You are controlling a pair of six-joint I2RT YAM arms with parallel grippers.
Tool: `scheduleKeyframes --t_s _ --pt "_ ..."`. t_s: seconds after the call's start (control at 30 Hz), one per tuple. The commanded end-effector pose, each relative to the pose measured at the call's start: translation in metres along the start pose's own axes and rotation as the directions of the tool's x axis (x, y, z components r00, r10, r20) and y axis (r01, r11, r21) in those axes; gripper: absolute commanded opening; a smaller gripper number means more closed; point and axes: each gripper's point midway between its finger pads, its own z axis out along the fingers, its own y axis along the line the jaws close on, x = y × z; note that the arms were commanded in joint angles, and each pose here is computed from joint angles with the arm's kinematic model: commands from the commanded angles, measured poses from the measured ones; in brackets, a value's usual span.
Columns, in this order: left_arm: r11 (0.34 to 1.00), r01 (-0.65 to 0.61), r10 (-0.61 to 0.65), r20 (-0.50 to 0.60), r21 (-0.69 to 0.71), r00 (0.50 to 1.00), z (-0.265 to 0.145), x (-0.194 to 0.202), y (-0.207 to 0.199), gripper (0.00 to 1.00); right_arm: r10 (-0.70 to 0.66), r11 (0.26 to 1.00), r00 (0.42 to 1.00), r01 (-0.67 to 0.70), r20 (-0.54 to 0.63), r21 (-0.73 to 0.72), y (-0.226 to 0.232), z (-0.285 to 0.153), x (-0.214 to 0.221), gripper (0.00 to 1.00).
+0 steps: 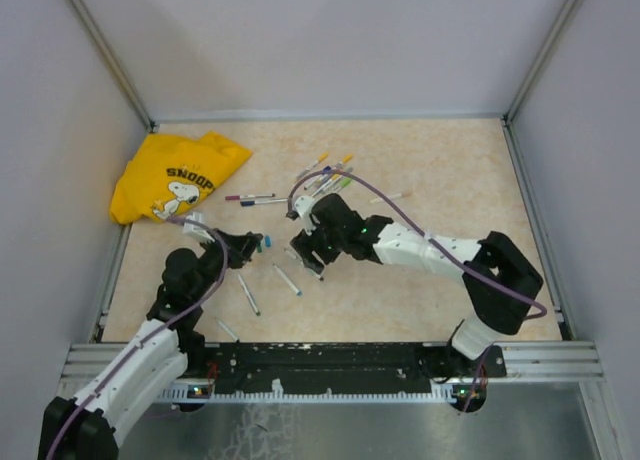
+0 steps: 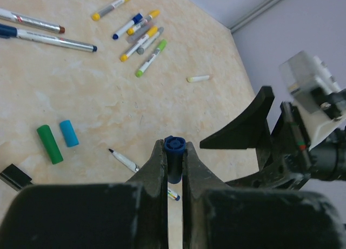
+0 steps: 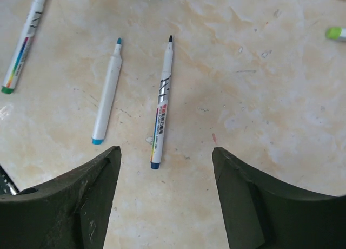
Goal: Open the pen caps
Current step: Place the pen at the center of the board, then place the pen cap at the center of the board.
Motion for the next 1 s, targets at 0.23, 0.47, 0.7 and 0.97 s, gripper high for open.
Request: scheduleKeyframes --t_s 0.23,0.47,0.7,0.97 --pt "0.997 0.044 -0.038 -0.104 0.064 0.994 0.014 0.021 -0.02 0.0 -0.167 0.963 0.96 0.208 0.226 -0.172 -0.026 -0.075 -0.038 0.7" --pt "0.998 -0.042 0.033 -0.165 -0.054 0.986 0.033 0.046 -0.025 0.0 -0.121 0.978 0.952 0.163 0.28 -0.133 -0.053 -0.096 -0.044 0.7" --pt "0.963 -0.093 0.023 -0.268 -0.254 0.963 0.052 0.071 -0.007 0.0 -0.113 0.981 0.95 0.153 0.291 -0.12 -0.059 -0.099 -0.043 0.7" --pt "0.925 -0.174 0.046 -0.355 -0.338 0.934 0.07 0.095 0.001 0.0 -0.117 0.981 0.95 0.155 0.289 -0.112 -0.061 -0.098 -0.043 0.7"
